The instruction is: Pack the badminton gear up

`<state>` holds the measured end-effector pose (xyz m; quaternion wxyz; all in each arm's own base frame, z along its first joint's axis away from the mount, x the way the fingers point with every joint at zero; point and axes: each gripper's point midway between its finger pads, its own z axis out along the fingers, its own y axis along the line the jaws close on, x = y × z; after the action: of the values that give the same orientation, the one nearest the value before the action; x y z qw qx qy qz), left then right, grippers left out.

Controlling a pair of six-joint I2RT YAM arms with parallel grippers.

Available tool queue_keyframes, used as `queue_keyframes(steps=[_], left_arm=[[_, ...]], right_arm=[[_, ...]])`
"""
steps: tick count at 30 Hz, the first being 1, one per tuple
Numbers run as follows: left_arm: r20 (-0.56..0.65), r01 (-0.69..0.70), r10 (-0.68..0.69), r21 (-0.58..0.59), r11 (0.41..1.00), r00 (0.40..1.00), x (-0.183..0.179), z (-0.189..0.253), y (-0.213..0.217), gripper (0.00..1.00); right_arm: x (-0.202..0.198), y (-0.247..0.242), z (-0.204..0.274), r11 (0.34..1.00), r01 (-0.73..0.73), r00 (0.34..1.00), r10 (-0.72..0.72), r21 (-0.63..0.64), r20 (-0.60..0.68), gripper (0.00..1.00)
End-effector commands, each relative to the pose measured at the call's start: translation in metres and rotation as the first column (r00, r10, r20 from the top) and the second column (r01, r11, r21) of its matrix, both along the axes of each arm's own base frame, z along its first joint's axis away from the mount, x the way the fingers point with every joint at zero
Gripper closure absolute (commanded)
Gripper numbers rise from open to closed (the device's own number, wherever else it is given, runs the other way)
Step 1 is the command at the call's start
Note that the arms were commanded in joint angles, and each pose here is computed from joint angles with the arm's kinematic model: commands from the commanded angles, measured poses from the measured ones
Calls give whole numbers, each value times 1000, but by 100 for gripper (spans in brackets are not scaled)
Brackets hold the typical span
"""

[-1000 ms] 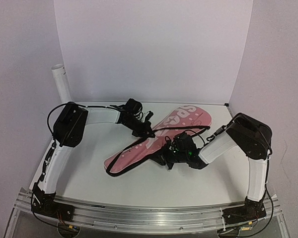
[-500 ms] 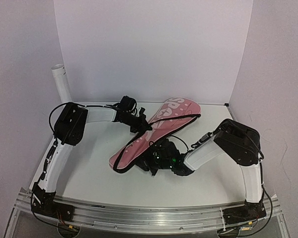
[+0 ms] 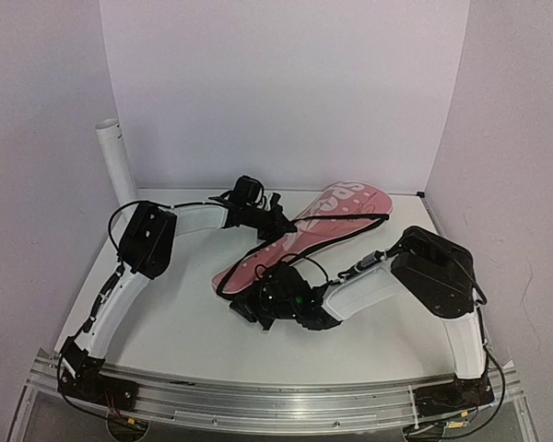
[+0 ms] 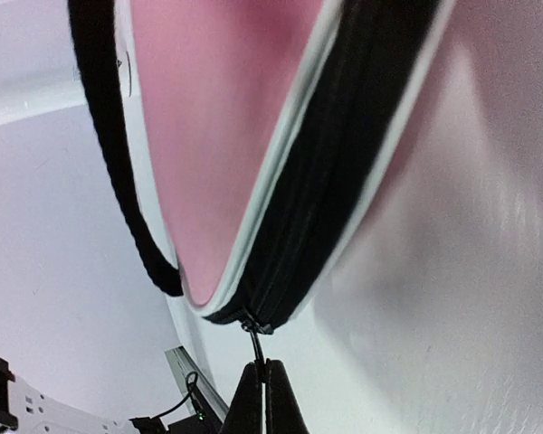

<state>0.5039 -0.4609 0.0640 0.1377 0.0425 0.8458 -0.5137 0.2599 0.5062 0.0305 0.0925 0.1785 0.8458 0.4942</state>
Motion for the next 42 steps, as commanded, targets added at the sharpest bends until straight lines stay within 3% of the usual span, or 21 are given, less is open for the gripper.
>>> queue_keyframes(steps=[1, 5, 9, 14, 16, 20, 24, 27, 34, 39, 42], left_arm=[[272, -119, 160, -163, 979, 949, 56, 89, 2, 100], [285, -173, 213, -157, 972, 935, 71, 83, 16, 100], [351, -189, 230, -147, 971, 908, 79, 92, 21, 100], [287, -155, 188, -132, 979, 939, 58, 73, 4, 100], [261, -139, 170, -131, 981, 950, 47, 69, -5, 100], [226, -146, 164, -93, 985, 960, 38, 65, 2, 100], [156, -203, 193, 54, 978, 969, 31, 33, 51, 100], [101, -219, 203, 177, 960, 974, 8, 2, 92, 100], [86, -142, 120, 322, 936, 989, -72, -19, 147, 100], [69, -110, 92, 315, 943, 993, -88, -18, 151, 99], [70, -56, 36, 308, 950, 997, -88, -13, 144, 88]], right_arm=[[-74, 22, 19, 985, -170, 985, 170, -27, -8, 100], [-71, 52, 4, 968, -243, 970, 244, -70, 11, 100], [-88, 59, -14, 936, -289, 948, 309, -199, 75, 100], [-94, 91, 30, 896, -341, 841, 426, -286, 332, 100], [-79, 85, 33, 919, -274, 860, 366, -284, 355, 100], [-52, 41, 18, 957, -105, 924, 195, -271, 329, 100], [-56, -15, -2, 945, -9, 957, 102, -326, 271, 100], [-59, -38, 1, 942, 4, 964, 86, -335, 252, 100], [-74, -93, -11, 929, 34, 982, 36, -368, 184, 100], [-83, -97, 2, 924, -36, 974, 117, -380, 194, 100], [-80, -86, 14, 931, -98, 966, 175, -352, 192, 100]])
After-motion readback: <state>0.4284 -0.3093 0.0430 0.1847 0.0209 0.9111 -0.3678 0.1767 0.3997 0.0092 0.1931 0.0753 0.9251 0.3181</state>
